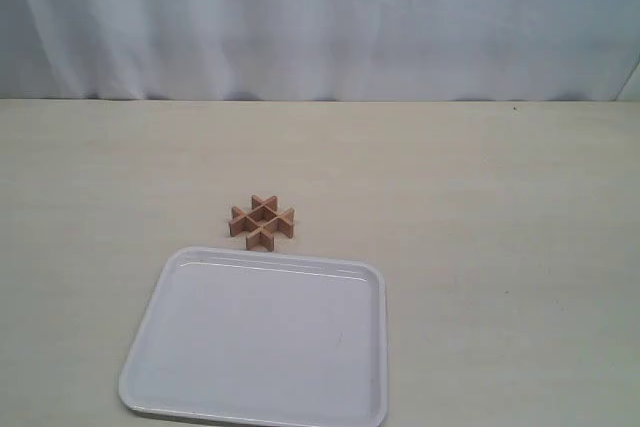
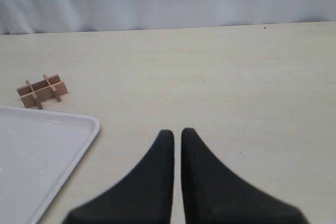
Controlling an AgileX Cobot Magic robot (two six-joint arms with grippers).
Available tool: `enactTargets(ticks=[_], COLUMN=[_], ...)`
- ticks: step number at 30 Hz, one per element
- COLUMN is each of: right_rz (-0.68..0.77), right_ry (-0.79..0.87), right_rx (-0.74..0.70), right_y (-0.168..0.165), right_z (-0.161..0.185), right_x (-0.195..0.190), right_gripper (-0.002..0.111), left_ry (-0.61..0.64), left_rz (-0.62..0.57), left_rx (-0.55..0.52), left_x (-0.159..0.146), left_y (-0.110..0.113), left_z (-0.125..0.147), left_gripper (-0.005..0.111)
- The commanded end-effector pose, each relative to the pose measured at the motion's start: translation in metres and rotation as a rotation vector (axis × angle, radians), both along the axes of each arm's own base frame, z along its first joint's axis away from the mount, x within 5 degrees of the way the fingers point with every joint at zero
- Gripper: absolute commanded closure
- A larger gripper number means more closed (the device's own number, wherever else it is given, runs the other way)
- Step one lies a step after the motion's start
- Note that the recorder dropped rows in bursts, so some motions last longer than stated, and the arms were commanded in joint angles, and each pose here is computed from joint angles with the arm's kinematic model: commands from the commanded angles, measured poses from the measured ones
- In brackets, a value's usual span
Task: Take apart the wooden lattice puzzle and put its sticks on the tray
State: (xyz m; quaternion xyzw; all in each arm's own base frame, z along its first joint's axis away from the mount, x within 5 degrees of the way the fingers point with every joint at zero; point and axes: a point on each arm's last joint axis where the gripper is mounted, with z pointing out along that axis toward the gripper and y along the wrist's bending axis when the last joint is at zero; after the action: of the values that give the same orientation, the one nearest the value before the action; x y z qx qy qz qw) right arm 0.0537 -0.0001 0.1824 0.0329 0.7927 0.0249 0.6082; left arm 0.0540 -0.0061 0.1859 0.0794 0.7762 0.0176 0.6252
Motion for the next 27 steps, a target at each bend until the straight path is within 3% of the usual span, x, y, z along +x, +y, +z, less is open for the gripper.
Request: enactTargets(ticks=[1,12,19,23,25,27], right_rz=[0.002,0.001,0.006,0.005,0.010,0.003], right_ry=[-0.005,-0.038,-0.452,-0.572,-0.607,-0.583], right_rx=[0.000,-0.008,-0.007,0.023,0.131,0.459], right_y=[0.000,0.000,0.000,0.000,0.000,-0.001], right_z=[0.000,0.003,0.040,0.051,0.054,0.052], right_x=[0.000,0.000,0.001,-0.002,-0.003,-0.002], right_gripper=[0.104,0.104,0.104,0.104,0.104,0.104], left_ry=[-0.008,-0.008,-0.008,-0.008,-0.008,-0.008], left_rz=[0.004,0.004,0.004,0.004,0.004,0.004], left_rx=[-0.007,-0.007,-0.007,-0.007,-0.007,-0.007], left_x=[0.000,0.000,0.000,0.000,0.000,0.000], left_y=[0.000,0.000,0.000,0.000,0.000,0.000], left_z=[0.000,0.000,0.000,0.000,0.000,0.000], left_gripper=[0.107,0.107,0.107,0.107,0.107,0.107])
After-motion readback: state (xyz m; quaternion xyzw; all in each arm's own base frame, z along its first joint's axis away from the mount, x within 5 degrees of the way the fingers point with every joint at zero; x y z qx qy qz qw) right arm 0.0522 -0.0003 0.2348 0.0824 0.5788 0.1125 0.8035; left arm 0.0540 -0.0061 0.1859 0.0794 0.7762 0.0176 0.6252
